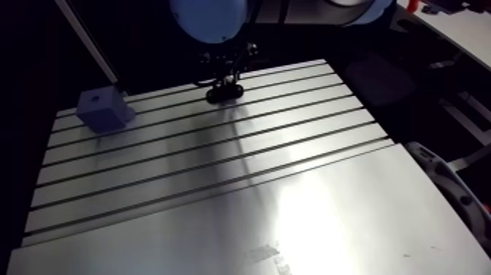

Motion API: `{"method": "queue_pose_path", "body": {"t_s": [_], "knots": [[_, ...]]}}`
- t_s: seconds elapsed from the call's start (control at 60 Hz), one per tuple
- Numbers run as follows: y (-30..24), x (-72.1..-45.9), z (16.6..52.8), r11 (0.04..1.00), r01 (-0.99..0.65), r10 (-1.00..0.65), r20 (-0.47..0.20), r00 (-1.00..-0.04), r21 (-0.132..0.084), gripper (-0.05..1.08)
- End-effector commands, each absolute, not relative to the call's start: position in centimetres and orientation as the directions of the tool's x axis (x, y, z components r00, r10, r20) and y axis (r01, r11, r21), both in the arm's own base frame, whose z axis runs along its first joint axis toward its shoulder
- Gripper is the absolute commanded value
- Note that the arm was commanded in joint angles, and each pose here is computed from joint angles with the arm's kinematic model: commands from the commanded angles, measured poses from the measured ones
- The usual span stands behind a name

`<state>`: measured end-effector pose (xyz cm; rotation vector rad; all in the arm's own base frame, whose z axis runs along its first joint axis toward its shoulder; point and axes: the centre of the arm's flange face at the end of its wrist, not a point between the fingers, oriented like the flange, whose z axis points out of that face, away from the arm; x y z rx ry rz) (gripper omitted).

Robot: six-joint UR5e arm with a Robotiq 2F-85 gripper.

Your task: Pick up the M10 bolt and insert it into the hex recess until seated.

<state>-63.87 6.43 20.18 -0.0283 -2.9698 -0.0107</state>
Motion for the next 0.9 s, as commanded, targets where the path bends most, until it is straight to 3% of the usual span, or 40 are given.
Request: {"method": "queue_pose_path", "body": {"t_s": [0.017, 0.9], "knots": [[6.3, -63.85, 20.13, 1.0, 0.018, 0.016, 0.17, -0.985, 0.006, 0.66], [6.27, -63.76, 20.0, 1.0, 0.018, 0.017, 0.167, -0.986, 0.005, 0.72]]}}
